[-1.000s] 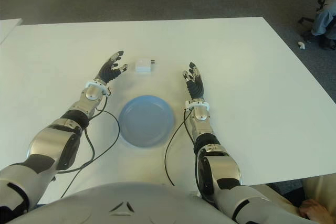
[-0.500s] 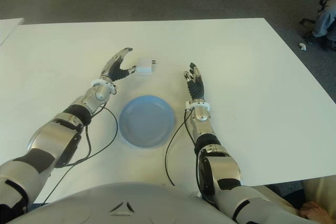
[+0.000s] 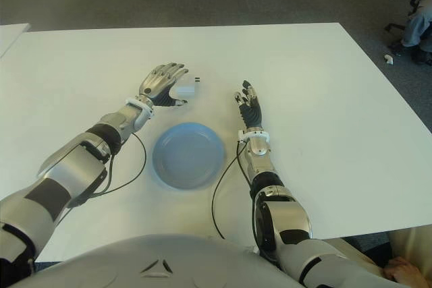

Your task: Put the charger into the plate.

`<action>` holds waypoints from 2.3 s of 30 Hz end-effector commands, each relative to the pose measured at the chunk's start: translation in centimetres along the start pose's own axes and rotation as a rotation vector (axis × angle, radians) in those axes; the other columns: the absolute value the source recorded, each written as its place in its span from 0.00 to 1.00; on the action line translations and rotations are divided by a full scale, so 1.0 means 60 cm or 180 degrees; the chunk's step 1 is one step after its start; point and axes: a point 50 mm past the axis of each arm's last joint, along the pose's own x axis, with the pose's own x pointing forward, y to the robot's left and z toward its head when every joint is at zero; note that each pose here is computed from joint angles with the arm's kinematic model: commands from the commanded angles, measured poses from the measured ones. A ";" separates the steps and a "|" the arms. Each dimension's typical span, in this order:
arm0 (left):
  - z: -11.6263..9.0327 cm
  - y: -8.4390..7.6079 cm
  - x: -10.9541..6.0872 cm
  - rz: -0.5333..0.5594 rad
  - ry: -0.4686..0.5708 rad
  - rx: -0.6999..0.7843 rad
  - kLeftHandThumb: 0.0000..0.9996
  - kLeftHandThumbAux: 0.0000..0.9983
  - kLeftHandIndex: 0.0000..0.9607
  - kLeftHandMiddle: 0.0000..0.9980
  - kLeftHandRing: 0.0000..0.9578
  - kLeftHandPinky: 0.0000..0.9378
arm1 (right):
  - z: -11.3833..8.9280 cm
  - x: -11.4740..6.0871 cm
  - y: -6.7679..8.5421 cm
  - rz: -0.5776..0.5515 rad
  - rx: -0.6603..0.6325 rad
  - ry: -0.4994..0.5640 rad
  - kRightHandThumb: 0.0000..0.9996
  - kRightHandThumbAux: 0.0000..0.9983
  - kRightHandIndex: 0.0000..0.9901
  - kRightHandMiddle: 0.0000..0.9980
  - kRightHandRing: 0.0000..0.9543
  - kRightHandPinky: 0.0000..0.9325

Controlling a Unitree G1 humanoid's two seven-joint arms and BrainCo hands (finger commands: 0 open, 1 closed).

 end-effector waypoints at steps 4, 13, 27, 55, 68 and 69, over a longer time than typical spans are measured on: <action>0.016 -0.009 0.005 -0.0272 -0.0174 0.0069 0.00 0.46 0.00 0.00 0.00 0.00 | -0.117 -0.101 0.008 -0.0003 0.0180 0.1042 0.06 0.49 0.00 0.00 0.00 0.00; 0.034 -0.026 0.000 -0.0567 -0.0311 -0.0106 0.00 0.45 0.00 0.00 0.00 0.00 | -0.120 -0.108 0.006 0.0006 0.0237 0.1044 0.07 0.53 0.00 0.00 0.00 0.00; 0.053 -0.044 -0.007 -0.0906 -0.0325 -0.0514 0.00 0.46 0.00 0.00 0.00 0.00 | -0.126 -0.112 0.000 0.0001 0.0277 0.1137 0.08 0.59 0.00 0.01 0.00 0.00; 0.043 -0.065 -0.018 -0.1785 0.0355 -0.2276 0.00 0.43 0.00 0.00 0.00 0.00 | -0.134 -0.124 -0.004 -0.0069 0.0459 0.1178 0.06 0.62 0.01 0.03 0.02 0.01; 0.033 -0.069 -0.023 -0.1905 0.0564 -0.2686 0.00 0.38 0.00 0.00 0.00 0.00 | -0.138 -0.127 -0.010 -0.0120 0.0472 0.1225 0.06 0.61 0.02 0.04 0.04 0.04; 0.030 -0.069 -0.024 -0.1915 0.0582 -0.2688 0.00 0.38 0.00 0.00 0.00 0.00 | -0.138 -0.127 -0.010 -0.0125 0.0482 0.1230 0.06 0.61 0.02 0.05 0.04 0.04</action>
